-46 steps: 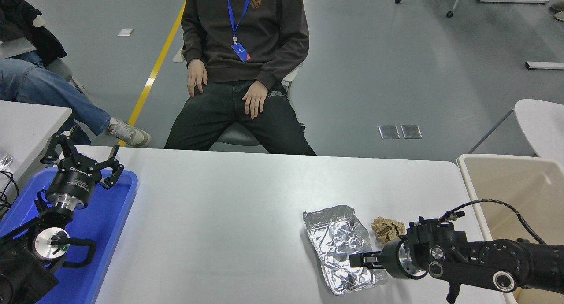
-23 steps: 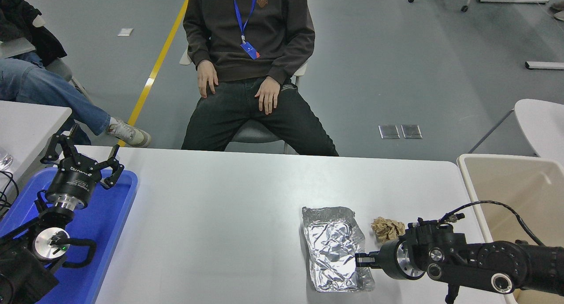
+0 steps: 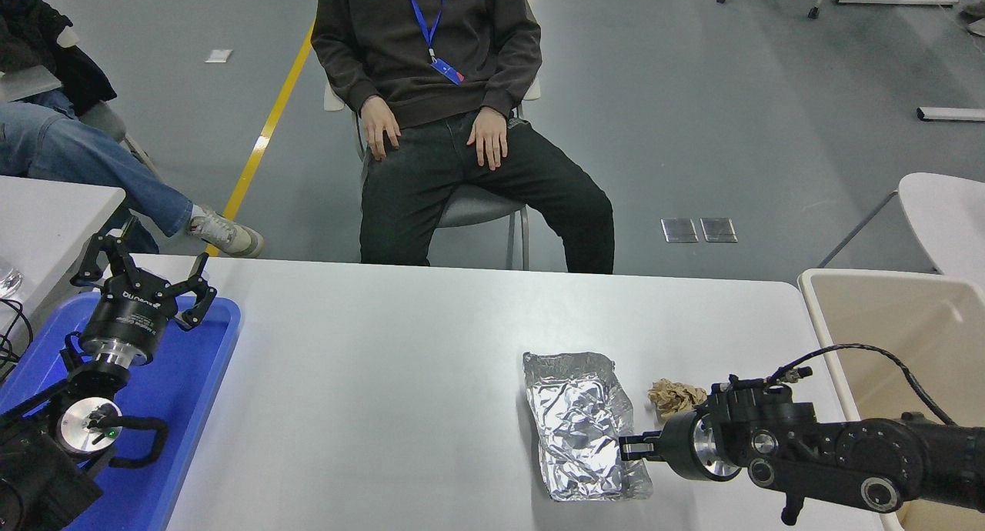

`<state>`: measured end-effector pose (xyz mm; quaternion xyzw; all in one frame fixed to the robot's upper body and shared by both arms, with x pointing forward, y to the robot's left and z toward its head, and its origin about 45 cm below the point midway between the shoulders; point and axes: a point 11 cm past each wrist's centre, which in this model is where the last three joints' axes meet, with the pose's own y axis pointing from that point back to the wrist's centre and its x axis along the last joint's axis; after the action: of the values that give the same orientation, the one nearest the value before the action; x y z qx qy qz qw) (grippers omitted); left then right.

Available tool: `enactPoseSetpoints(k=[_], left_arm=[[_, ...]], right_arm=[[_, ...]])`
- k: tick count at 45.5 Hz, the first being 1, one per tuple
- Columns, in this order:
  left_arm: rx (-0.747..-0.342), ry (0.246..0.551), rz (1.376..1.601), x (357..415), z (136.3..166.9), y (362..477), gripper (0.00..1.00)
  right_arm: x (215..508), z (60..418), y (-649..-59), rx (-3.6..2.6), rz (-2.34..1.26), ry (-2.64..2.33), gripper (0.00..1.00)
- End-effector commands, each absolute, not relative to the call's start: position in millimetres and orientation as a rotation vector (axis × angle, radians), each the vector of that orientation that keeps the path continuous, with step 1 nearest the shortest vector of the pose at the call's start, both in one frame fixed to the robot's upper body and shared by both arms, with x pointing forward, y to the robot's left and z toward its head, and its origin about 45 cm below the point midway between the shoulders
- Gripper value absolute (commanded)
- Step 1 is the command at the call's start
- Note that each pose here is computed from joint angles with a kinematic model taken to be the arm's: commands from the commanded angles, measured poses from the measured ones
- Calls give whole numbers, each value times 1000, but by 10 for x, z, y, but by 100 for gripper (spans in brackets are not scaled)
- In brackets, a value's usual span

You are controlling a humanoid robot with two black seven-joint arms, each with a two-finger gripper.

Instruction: Clean the table surface

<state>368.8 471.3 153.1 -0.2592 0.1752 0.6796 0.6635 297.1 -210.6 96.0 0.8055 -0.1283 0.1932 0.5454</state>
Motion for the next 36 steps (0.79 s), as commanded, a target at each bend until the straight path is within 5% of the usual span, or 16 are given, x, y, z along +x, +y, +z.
enactPoseSetpoints(k=[1, 36], left_arm=[[-585, 396, 1537, 3687, 1530, 4717, 100], [-585, 396, 1537, 3687, 1530, 4717, 100]], right_arm=[[3033, 1266, -2059, 1972, 466, -347, 0], [3487, 2581, -2518, 2066, 454, -538, 0]])
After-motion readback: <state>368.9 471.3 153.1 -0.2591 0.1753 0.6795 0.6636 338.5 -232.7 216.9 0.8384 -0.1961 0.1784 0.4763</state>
